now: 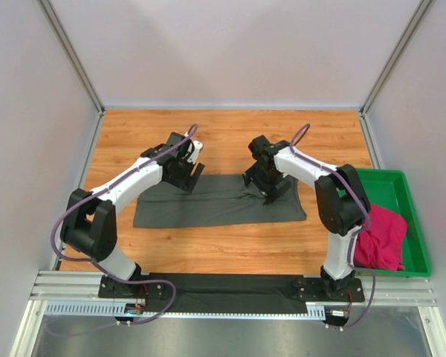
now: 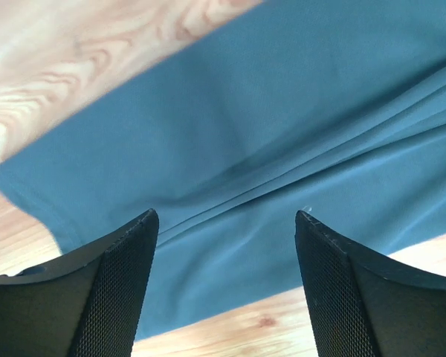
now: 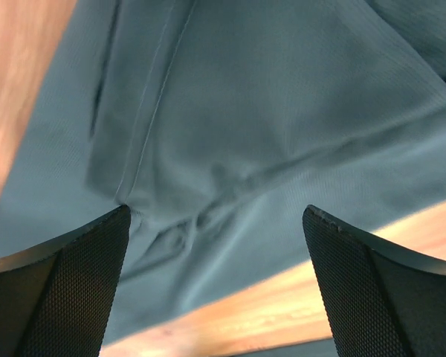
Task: Fold and stack the t-shirts
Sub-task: Fold the tshirt
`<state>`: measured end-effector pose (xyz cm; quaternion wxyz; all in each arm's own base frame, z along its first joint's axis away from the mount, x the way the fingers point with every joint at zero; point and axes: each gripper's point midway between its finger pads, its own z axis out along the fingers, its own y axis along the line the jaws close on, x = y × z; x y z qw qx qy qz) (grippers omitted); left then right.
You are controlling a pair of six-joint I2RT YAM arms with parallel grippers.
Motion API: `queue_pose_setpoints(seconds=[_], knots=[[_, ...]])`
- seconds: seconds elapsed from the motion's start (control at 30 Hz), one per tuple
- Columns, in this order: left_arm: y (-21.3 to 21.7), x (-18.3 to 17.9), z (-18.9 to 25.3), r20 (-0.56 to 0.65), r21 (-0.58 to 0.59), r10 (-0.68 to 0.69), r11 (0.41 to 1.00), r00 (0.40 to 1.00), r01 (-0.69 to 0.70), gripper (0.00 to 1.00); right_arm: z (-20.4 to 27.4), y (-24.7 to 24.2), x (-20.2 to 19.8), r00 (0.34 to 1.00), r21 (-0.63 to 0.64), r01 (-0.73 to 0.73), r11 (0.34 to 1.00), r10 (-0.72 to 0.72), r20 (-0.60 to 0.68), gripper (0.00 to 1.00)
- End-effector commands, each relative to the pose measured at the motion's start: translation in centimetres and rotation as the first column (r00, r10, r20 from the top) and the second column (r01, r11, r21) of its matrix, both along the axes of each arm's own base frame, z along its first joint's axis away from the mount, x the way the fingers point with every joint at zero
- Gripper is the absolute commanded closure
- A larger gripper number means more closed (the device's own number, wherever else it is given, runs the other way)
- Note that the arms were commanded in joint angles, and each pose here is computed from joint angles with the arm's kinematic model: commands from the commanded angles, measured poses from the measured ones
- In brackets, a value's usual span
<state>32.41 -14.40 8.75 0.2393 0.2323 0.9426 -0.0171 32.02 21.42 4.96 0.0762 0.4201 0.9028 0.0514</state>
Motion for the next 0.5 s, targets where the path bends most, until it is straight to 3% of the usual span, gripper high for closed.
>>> queue_pose_setpoints(seconds=[0.0,0.13,0.27,0.3,0.33,0.47], knots=[[-1.0,1.7,5.9,0.181,-0.099,-0.008,0.995,0.984,0.027,0.19,-1.7,-0.5,1.6,0.996,-0.075,0.089,0.993,-0.088,0.020,0.00],[-2.5,0.1,7.6,0.194,-0.192,-0.079,0.974,0.978,0.117,0.19,-4.4,-1.1,1.6,0.997,-0.140,0.056,0.989,-0.062,-0.039,0.00],[-4.0,-1.0,6.6,0.197,-0.238,-0.207,0.938,0.958,0.252,0.15,-5.3,-2.2,4.6,1.000,-0.233,-0.017,0.972,0.015,-0.009,0.00],[-3.7,-1.1,5.6,0.183,-0.221,-0.208,0.943,0.961,0.247,0.01,-3.8,-1.9,7.4,0.994,-0.242,-0.089,0.966,0.103,0.045,0.00],[-3.0,-0.5,4.5,0.170,-0.181,-0.187,0.959,0.967,0.217,0.00,-4.8,-3.0,8.1,0.991,-0.323,-0.115,0.940,0.129,0.023,0.00],[-1.8,1.1,1.2,0.091,-0.064,-0.162,0.984,0.983,0.168,0.00,-2.9,-0.3,14.6,0.922,-0.348,-0.295,0.890,0.361,0.140,0.00]])
